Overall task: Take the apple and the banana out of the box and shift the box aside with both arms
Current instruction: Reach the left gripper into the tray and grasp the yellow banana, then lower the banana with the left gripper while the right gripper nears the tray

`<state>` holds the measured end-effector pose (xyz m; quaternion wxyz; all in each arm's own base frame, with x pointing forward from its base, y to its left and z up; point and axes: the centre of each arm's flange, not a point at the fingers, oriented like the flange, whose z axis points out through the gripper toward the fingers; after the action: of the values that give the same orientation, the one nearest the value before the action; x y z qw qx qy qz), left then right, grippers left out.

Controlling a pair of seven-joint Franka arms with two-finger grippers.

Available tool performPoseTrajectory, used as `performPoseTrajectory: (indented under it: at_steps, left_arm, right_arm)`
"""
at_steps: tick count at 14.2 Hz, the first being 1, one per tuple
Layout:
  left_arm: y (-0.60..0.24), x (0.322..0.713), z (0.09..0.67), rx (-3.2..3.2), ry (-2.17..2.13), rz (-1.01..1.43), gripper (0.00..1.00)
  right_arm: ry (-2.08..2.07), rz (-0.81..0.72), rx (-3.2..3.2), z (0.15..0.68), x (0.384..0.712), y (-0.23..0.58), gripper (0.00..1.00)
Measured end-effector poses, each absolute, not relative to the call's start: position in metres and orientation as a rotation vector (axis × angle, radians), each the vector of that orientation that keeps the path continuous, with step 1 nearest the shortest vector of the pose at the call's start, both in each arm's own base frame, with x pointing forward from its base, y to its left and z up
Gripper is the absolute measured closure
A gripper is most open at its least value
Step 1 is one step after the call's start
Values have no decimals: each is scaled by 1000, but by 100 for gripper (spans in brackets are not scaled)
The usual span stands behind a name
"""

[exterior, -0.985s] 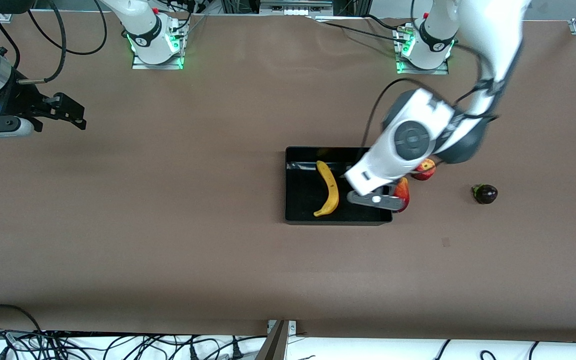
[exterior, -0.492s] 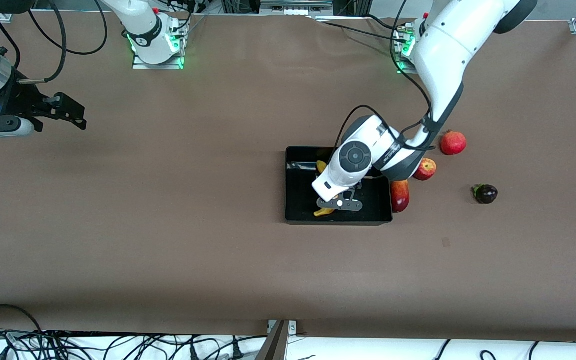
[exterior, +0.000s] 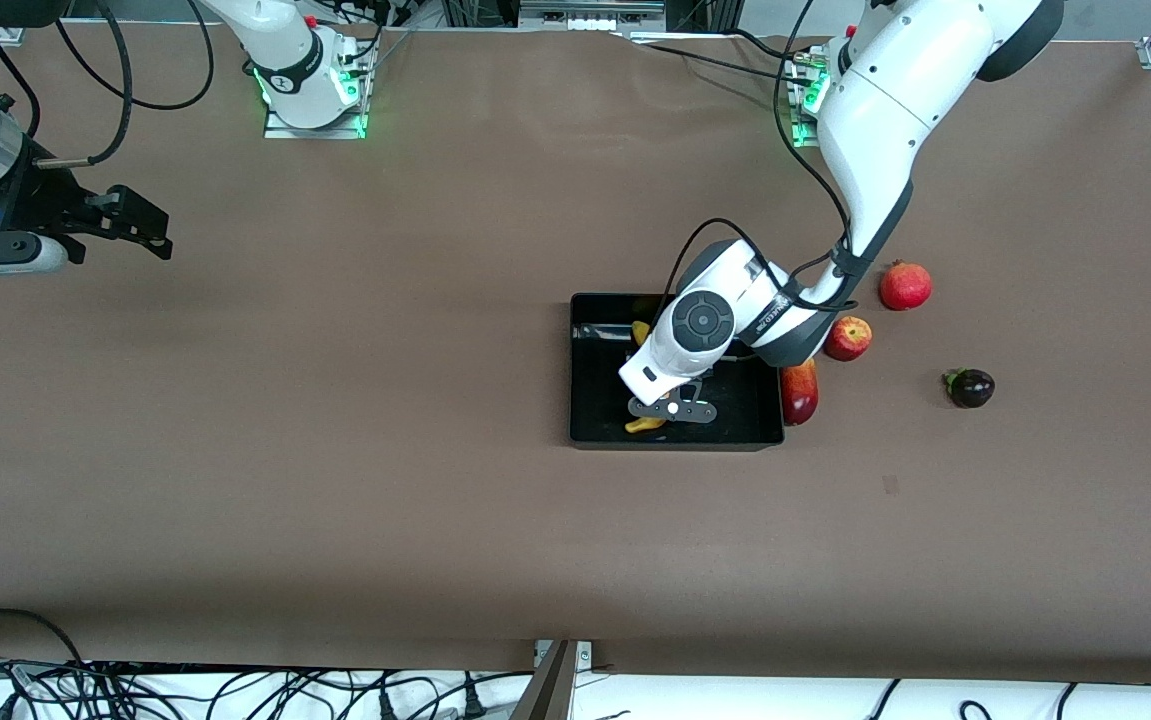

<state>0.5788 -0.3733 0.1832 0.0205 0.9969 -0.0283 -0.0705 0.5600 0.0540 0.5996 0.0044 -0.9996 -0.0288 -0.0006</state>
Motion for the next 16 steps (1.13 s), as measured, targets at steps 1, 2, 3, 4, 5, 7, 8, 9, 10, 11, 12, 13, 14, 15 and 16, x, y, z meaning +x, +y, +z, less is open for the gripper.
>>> performPoseTrajectory:
  at_steps: [1,2,3,4,5,7,8,9,10,11,12,13,14,15,16]
  left_arm:
    - [-374,579,184,3092,-88,-218,66]
    - [-373,579,184,3091,-86,-217,66]
    - [-372,581,186,3091,-81,-213,66]
    - [-371,584,191,3095,-77,-214,66]
    - [-369,588,201,3105,-72,-218,66]
    - [-364,598,241,3133,-61,-216,66]
    - [-359,602,268,3154,-51,-218,66]
    - [-350,608,299,3178,-31,-229,66]
    - [-337,612,329,3205,-1,-252,66]
    - [-319,617,354,3233,28,-288,66]
    - [-296,623,373,3257,32,-334,66]
    - [-268,631,383,3276,9,-377,66]
    - [-237,641,384,3283,-23,-412,66]
    - [-203,652,380,3281,-57,-448,66]
    - [-163,663,370,3281,-94,-483,66]
  right_arm:
    - [-90,-2,-3132,600,560,54,0]
    - [-90,-2,-3132,600,560,54,0]
    - [-90,-2,-3132,600,560,54,0]
    - [-90,-2,-3132,600,560,54,0]
    - [-90,-2,-3132,600,560,54,0]
    - [-90,-2,-3132,600,560,54,0]
    - [-90,-1,-3132,600,560,54,0]
    - [-89,-1,-3132,599,560,54,0]
    - [-88,0,-3132,599,560,53,0]
    - [-85,0,-3132,598,561,52,0]
    - [-83,-1,-3132,596,563,52,0]
    - [-84,-1,-3131,593,565,52,0]
    - [-86,2,-3131,590,567,53,0]
    - [-95,4,-3131,587,569,56,0]
    - [-115,9,-3130,585,569,61,0]
